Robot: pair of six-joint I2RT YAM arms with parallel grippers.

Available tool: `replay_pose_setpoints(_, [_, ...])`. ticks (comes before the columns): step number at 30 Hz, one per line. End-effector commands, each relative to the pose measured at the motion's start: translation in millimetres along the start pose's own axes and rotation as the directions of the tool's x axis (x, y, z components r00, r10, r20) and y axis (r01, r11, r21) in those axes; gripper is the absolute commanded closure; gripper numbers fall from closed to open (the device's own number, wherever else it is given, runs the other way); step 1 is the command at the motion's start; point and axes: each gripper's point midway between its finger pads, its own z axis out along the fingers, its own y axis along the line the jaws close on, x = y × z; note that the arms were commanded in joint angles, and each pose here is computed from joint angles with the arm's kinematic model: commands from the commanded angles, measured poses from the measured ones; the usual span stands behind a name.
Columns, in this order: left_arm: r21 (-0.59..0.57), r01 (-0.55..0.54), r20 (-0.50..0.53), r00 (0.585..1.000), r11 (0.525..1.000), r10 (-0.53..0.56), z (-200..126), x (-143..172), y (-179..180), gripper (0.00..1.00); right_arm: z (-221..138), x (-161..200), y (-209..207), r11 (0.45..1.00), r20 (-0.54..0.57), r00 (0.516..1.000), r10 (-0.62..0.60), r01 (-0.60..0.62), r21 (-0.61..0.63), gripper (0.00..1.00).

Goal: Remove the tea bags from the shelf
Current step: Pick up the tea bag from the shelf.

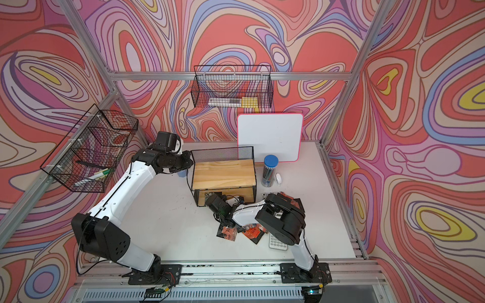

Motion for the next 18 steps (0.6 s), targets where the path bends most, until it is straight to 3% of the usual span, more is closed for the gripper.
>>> replay_pose_setpoints(1, [-0.073, -0.012, -0.058, 0.998, 0.997, 0.008, 6.3, 10.9, 16.6, 1.00, -6.7, -6.6, -4.8, 0.999, 0.022, 0.999, 0.047, -0.047, 0.019, 1.00])
replay_pose_setpoints(11, [-0.070, -0.014, -0.053, 0.999, 0.997, 0.011, 5.3, 9.3, 15.7, 1.00, -31.6, -0.1, 35.1, 0.995, -0.021, 0.998, 0.058, -0.060, -0.084, 0.99])
replay_pose_setpoints(18, [-0.064, -0.011, -0.057, 0.998, 0.998, 0.007, 7.0, 9.9, 14.8, 1.00, -52.4, 3.7, 17.8, 0.998, -0.053, 0.998, 0.029, -0.032, -0.057, 0.68])
